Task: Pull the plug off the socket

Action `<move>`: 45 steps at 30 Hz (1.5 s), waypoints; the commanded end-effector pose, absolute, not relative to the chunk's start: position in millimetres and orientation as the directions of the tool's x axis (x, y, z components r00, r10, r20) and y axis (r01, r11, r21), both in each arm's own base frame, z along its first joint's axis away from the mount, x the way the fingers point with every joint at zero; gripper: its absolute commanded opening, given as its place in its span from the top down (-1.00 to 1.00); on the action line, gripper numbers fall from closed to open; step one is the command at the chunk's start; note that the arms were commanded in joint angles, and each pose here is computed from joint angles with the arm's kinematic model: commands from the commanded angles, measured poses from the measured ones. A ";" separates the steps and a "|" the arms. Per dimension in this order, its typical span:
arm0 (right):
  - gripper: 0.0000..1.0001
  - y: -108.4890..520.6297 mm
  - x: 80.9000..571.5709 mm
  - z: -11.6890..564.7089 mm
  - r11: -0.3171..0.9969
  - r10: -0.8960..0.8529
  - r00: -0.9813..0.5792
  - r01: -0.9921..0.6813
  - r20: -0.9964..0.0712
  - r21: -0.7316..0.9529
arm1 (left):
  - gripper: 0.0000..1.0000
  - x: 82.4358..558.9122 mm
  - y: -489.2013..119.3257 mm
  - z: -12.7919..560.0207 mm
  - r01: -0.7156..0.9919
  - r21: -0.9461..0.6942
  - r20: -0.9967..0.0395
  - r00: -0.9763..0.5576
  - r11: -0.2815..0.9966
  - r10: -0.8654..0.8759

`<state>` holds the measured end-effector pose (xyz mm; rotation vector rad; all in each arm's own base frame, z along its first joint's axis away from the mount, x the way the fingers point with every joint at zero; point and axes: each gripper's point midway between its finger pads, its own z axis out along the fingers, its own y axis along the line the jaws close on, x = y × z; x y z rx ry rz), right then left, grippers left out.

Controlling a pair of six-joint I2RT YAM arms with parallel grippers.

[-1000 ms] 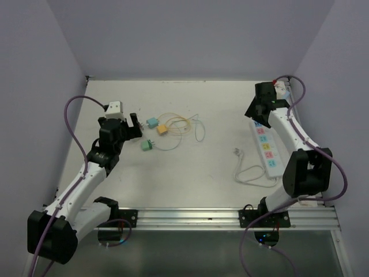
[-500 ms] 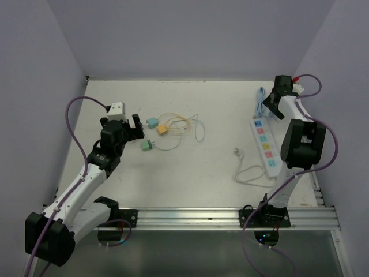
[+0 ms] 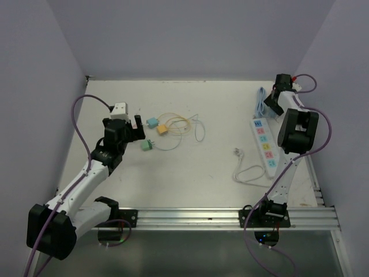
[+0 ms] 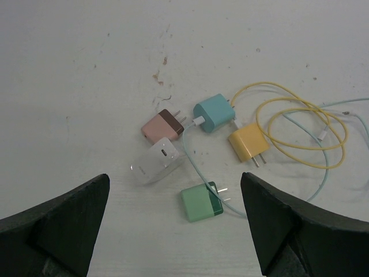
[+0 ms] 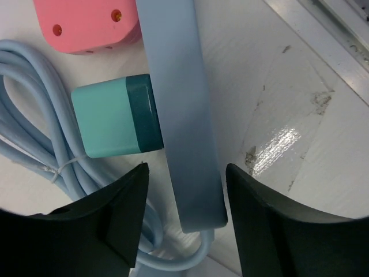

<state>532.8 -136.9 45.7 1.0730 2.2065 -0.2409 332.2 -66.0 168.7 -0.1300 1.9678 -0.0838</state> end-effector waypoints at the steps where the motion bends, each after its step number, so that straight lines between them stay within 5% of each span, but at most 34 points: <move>1: -0.14 -131.5 545.1 52.9 0.675 0.629 -0.465 0.724 -0.623 0.141 | -0.99 340.0 -61.6 178.5 -0.065 -0.106 -0.927 -0.355 0.992 -0.122; 6: 0.59 -122.6 554.7 57.8 0.726 0.601 -0.496 0.666 -0.627 0.168 | -0.98 341.4 -61.1 178.5 -0.062 -0.117 -0.925 -0.358 0.991 -0.131; 11: 0.99 -90.7 567.5 72.1 0.782 0.578 -0.526 0.575 -0.624 0.241 | -0.98 342.4 -60.2 179.3 -0.062 -0.125 -0.925 -0.354 0.990 -0.139; 23: 1.00 77.1 557.6 81.8 0.914 0.401 -0.683 0.250 -0.610 0.321 | -0.98 341.4 -66.2 181.9 -0.035 -0.155 -0.922 -0.354 0.987 -0.157; 36: 1.00 194.4 359.1 52.6 0.956 0.141 -0.839 -0.023 -0.526 0.293 | -0.98 336.1 -91.0 178.8 0.064 -0.212 -0.907 -0.384 0.975 -0.172; 45: 1.00 185.8 286.3 62.8 0.880 0.305 -0.787 0.017 -0.536 0.475 | -0.98 332.0 -159.5 186.3 0.236 -0.418 -0.832 -0.488 0.878 -0.265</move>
